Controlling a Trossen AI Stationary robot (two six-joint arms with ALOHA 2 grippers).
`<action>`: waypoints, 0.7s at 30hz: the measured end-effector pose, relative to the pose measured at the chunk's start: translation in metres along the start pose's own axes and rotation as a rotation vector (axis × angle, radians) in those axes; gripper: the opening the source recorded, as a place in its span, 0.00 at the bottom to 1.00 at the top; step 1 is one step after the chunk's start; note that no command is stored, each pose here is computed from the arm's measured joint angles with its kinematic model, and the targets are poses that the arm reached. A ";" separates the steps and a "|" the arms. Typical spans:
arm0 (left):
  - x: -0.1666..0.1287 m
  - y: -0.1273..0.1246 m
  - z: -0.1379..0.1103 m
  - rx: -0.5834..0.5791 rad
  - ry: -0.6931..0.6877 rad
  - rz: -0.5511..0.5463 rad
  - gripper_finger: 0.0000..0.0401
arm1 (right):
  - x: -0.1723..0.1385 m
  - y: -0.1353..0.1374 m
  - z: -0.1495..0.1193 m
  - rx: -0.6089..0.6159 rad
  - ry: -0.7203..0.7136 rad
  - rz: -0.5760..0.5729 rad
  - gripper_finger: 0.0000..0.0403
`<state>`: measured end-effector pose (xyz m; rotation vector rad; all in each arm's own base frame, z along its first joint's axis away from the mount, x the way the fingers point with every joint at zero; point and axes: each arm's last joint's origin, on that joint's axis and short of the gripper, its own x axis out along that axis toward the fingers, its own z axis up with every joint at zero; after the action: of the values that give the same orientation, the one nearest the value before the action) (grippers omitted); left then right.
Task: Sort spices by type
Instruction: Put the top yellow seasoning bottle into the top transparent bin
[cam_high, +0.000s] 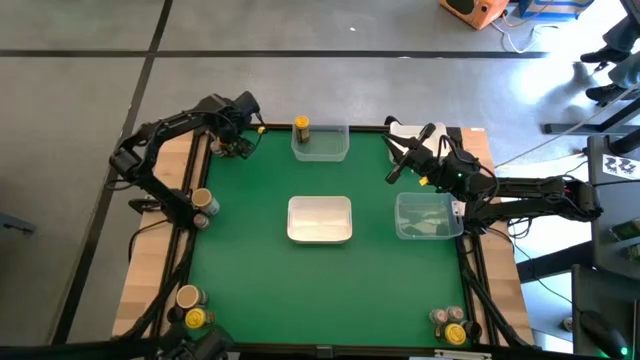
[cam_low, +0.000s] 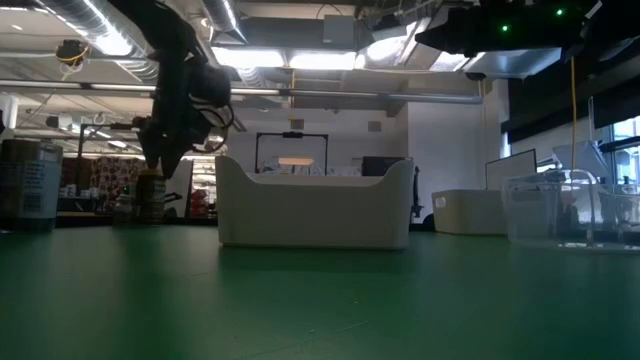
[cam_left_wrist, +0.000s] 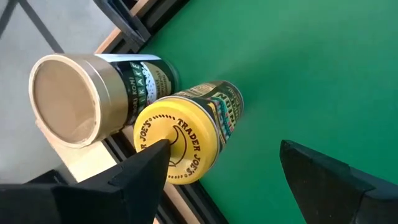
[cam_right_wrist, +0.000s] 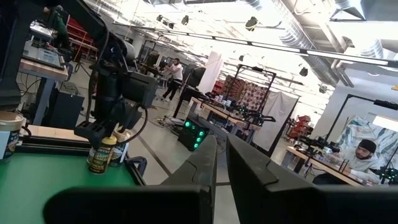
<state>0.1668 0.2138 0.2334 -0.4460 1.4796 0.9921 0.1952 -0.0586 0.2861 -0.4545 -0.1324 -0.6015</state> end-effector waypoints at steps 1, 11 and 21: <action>0.000 0.000 0.000 0.004 0.000 -0.007 0.73 | 0.000 0.000 0.000 0.000 0.000 0.000 0.10; 0.000 -0.002 -0.001 0.027 0.009 -0.042 0.73 | 0.000 0.000 0.000 0.000 0.000 0.000 0.10; -0.001 -0.004 -0.002 0.034 0.016 -0.054 0.73 | 0.000 0.000 0.000 0.000 0.000 0.000 0.10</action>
<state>0.1686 0.2102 0.2327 -0.4675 1.4893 0.9215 0.1951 -0.0586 0.2861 -0.4549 -0.1326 -0.6017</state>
